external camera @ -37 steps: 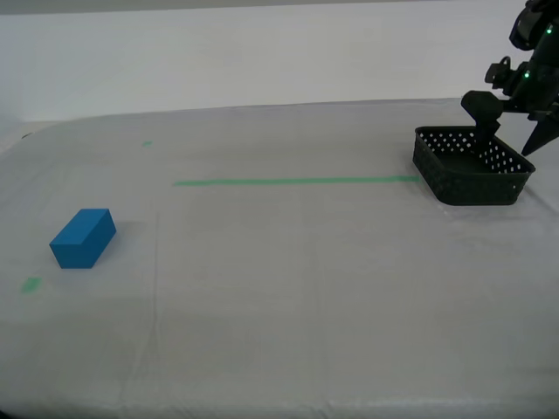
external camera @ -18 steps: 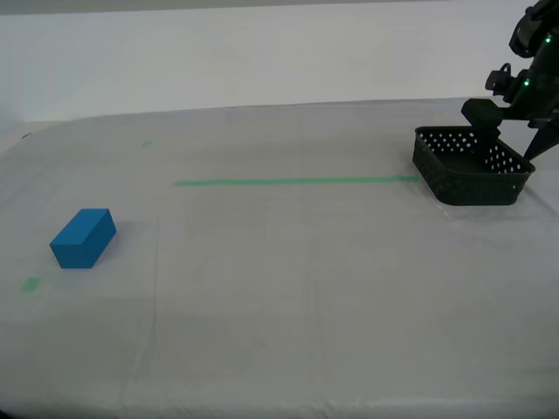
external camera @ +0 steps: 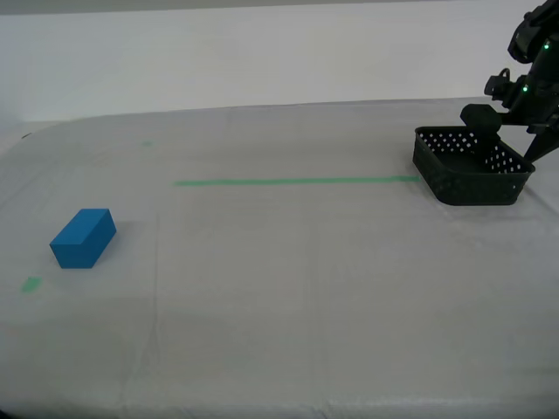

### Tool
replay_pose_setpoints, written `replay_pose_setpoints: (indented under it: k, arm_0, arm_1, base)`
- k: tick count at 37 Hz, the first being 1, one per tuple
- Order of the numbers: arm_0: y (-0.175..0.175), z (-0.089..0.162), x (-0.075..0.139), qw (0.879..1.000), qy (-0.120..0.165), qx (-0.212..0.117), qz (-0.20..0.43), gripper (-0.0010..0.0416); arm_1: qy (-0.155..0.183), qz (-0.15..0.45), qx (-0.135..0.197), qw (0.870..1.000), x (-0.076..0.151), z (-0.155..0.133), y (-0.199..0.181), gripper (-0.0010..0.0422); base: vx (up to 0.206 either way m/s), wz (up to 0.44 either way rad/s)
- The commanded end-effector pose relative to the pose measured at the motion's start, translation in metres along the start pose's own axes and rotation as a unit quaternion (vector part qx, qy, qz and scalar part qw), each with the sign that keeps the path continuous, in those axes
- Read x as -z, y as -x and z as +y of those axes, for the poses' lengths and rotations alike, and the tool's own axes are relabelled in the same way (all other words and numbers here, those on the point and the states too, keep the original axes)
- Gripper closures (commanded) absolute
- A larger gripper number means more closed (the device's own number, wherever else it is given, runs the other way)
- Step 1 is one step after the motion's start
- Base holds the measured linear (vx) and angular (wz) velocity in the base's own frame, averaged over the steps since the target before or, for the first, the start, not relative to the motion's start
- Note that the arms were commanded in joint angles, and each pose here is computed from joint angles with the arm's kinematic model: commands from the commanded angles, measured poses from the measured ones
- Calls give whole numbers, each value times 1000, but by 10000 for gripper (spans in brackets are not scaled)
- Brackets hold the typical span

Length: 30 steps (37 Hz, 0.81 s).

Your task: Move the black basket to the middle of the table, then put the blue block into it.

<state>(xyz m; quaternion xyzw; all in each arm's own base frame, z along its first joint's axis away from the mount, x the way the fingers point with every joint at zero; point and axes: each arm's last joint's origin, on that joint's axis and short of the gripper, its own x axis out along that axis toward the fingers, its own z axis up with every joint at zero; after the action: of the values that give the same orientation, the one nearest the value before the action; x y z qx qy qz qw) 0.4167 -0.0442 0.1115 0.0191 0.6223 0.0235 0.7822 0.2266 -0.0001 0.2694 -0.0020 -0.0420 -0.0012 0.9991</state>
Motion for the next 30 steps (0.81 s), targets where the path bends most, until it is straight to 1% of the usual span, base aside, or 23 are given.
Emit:
replay_pose_setpoints:
  k: [1,18,23,30]
  arm_0:
    - [0,0,0,1000,0,1,-1,42]
    - [0,1,0,1000,1,2,-2,146]
    - [0,1,0,1000,-1,1,-2,184]
    - [0,1,0,1000,-2,1,-2,250]
  arm_1:
    - [-1,-3,1,1000,-1,0,0,412]
    - [-1,-3,1,1000,-1,0,0,412]
    - [-1,-3,1,1000,-1,0,0,412]
    - [-1,-3,1,1000,-1,0,0,412]
  base:
    - [0,0]
    - [0,0]
    - [0,0]
    - [0,0]
